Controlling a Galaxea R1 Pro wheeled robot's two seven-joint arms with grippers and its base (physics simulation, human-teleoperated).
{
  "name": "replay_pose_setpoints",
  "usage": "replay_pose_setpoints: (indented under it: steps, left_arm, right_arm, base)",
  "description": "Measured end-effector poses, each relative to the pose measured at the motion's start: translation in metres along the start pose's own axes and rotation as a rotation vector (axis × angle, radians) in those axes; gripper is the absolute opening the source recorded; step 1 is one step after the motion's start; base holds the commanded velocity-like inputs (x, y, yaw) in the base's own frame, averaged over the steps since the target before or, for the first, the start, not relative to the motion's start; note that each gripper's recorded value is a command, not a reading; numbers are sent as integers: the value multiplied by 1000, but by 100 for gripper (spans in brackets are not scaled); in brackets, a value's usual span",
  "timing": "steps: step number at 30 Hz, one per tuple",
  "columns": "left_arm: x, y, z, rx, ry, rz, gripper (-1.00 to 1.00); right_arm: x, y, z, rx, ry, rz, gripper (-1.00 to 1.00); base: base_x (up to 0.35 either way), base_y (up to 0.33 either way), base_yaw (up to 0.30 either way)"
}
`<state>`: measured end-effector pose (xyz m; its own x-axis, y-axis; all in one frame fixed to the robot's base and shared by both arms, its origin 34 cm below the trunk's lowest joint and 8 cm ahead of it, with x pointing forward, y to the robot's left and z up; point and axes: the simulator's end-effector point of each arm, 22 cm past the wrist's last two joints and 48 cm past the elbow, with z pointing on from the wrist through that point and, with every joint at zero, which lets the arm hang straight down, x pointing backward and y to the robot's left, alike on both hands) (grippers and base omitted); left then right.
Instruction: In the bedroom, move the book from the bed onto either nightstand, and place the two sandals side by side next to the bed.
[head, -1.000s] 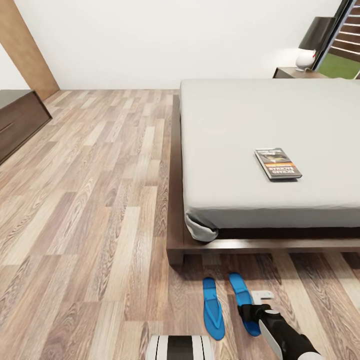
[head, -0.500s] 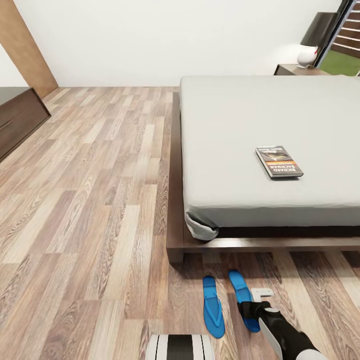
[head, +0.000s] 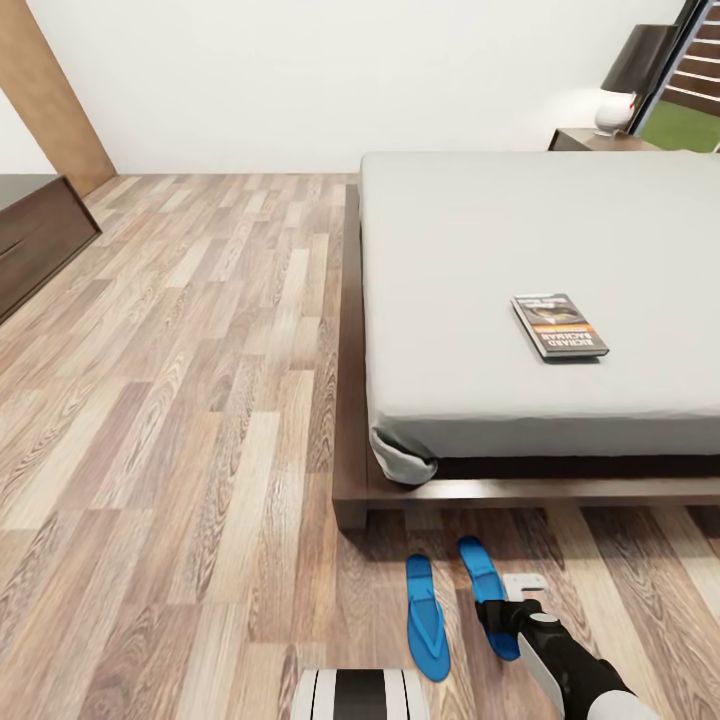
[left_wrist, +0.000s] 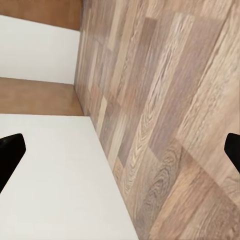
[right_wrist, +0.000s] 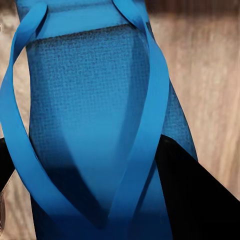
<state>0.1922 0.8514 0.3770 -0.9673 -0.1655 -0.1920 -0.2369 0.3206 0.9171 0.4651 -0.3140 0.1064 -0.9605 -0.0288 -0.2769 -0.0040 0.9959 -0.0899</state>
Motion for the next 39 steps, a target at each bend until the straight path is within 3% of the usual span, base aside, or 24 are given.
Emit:
replay_pose_setpoints:
  steps: [11, 17, 27, 39]
  left_arm:
    - [0, 0, 0, -3, 0, 1, 100]
    - [0, -1, -1, -3, 0, 0, 100]
    - [1, 2, -1, -21, 4, -3, 100]
    - [8, 3, 1, -56, 17, 41, 100]
  right_arm:
    - [0, 2, 0, -3, -2, -1, -100]
    - [2, 8, 0, -12, 2, -35, -100]
    - [5, 9, 0, -13, 7, -50, -100]
    - [28, 12, 13, -17, 54, -52, -100]
  base:
    - [21, 44, 0]
    - [1, 19, 0]
    - [0, 2, 0]
    - [0, 0, 0]
